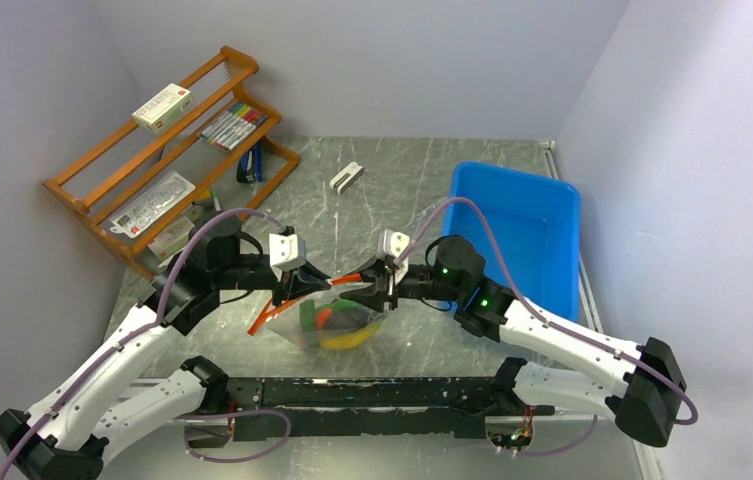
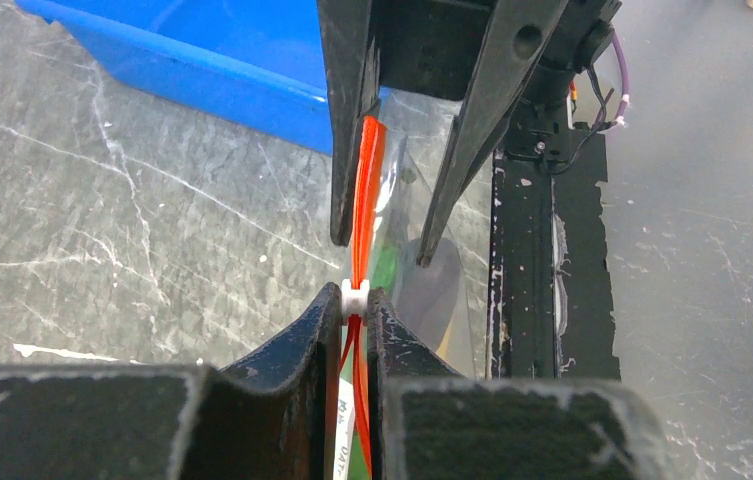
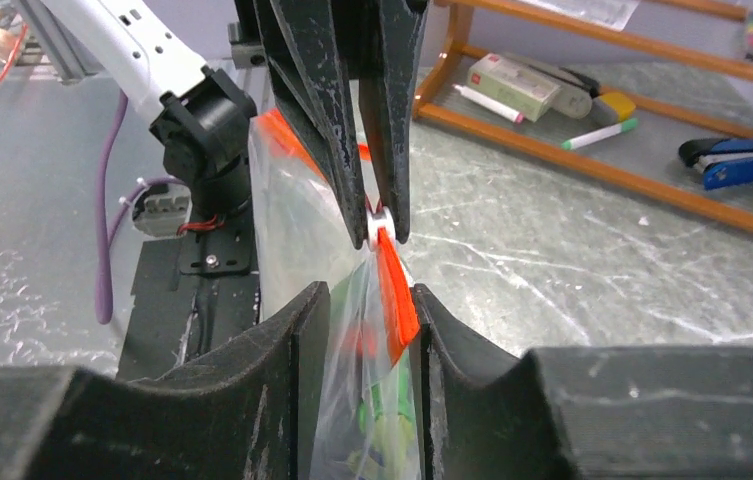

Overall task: Place the food in the zip-top bag and seal the zipper
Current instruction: Zip the zipper food storage bag.

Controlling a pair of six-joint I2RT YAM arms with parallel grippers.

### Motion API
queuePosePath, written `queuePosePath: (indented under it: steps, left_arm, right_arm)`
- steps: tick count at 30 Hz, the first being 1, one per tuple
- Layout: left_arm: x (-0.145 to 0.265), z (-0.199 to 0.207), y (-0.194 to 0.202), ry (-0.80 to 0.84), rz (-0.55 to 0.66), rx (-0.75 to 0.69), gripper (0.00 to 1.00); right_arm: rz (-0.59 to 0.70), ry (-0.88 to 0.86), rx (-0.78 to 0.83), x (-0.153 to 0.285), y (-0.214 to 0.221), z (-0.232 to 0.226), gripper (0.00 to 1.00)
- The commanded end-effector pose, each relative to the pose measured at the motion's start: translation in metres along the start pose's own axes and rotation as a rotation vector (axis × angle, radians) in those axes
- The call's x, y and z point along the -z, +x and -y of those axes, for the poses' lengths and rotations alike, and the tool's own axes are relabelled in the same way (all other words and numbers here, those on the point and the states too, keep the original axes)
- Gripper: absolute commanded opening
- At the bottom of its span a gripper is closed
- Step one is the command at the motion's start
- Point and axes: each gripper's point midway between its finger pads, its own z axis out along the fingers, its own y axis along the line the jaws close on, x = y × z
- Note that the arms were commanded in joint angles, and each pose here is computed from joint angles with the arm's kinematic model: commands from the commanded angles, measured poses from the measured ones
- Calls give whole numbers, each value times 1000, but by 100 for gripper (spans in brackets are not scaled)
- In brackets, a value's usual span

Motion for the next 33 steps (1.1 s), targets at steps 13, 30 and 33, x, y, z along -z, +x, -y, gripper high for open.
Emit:
queuePosePath:
  steps: [13,30,33]
  left_arm:
    - [3,-2,0,-19,8,-24,7]
    - [16,-6,-8,-71,-37,-74,7]
    - [19,-7,-7,-89,-50,-78,7]
  right_arm:
    - [108,78,16,4,-29,10,0]
    - [135,279,113,41,-49,32,0]
    - [129,306,127,45,-50,36,0]
